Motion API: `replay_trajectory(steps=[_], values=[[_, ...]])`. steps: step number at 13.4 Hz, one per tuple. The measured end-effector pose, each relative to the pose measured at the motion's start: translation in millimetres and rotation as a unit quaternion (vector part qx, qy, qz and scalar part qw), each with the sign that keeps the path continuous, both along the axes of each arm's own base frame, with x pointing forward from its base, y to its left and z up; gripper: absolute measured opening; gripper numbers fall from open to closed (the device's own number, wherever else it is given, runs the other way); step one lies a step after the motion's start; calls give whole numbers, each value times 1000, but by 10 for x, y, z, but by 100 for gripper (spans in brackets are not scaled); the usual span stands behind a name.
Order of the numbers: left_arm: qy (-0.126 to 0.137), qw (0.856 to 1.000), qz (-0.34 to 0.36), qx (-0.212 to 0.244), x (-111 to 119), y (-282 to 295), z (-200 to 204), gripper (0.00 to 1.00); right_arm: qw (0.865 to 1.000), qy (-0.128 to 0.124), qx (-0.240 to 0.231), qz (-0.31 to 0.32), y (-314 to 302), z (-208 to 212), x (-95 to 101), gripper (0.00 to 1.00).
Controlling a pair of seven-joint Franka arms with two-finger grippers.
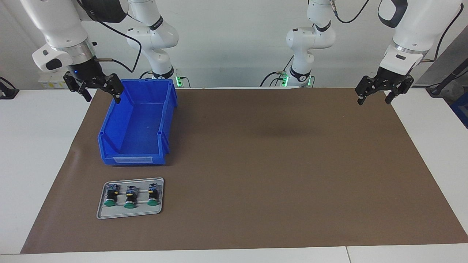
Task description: Place and press button with both arms
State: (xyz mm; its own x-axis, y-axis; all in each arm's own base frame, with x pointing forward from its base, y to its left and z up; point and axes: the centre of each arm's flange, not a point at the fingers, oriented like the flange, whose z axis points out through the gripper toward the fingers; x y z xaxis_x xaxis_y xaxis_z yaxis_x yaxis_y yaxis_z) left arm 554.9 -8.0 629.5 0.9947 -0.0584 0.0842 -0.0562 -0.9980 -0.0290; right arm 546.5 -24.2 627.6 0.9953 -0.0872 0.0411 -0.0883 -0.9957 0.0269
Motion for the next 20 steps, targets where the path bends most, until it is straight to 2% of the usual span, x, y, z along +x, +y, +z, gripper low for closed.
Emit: replay_trajectory(steps=[6,9,12,16,20], values=[[0,1000,10,-10,-1,-16,1,100,1000,-1,0,0,-4,-3,2,100],[0,999,38,-27,-2,-45,1,100,1000,-22,-1,-1,-24,-25,77,100],[1,999,44,-29,-2,-47,1,100,999,-48,-5,4,12,-273,366,100],[4,999,43,-29,-8,-48,-15,100,997,-67,-12,28,-96,-766,912,100],[16,999,42,-28,-51,-53,-78,100,995,-81,-23,44,-67,-1831,1594,100]])
